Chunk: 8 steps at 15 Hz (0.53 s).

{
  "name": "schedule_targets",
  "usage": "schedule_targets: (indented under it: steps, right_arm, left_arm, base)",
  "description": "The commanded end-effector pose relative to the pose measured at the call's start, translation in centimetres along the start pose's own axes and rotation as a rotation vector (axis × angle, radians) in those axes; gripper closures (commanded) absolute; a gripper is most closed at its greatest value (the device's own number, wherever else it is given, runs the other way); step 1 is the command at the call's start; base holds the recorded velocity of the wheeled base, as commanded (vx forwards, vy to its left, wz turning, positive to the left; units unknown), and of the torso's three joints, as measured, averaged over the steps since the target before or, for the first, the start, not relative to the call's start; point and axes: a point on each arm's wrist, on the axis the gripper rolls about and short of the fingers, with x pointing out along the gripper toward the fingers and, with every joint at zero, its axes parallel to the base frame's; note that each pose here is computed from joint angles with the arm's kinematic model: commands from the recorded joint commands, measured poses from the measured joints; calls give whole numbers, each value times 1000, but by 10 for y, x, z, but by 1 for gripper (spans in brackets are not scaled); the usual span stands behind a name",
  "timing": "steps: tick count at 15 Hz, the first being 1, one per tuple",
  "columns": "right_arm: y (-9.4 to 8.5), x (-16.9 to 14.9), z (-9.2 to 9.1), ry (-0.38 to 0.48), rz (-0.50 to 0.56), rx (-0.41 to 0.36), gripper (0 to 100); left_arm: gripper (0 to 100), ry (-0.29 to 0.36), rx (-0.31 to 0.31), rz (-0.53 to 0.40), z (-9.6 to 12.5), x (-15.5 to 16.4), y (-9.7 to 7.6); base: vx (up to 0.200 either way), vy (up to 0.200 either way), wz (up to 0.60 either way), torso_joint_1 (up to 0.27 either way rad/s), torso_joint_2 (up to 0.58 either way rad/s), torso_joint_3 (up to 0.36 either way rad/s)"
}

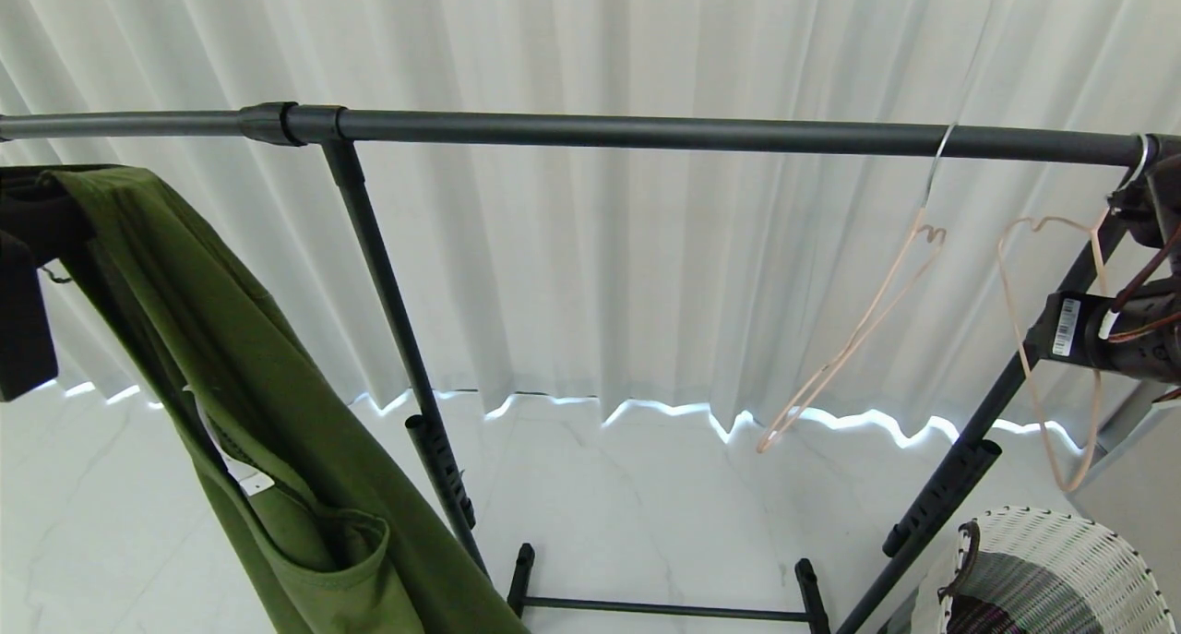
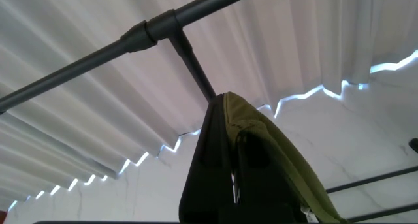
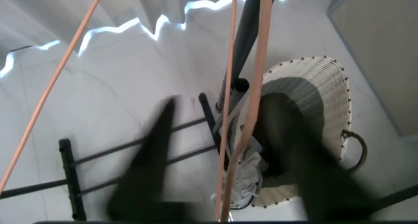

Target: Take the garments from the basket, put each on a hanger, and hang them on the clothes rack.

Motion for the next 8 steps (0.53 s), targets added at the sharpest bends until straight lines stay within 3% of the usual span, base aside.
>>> schedule_targets:
  steps: [1,8]
  right_arm:
    - [0,1,0,-2,-8,-1,100]
    - [-1,-1,0,-10,-22,-10,100]
  left_arm:
    - [100,2,1,0,0,1,0]
    - [100,4,3,-1,0,1,-1]
  base:
    - [0,0,0,0,0,0]
    - [0,0,0,0,0,0]
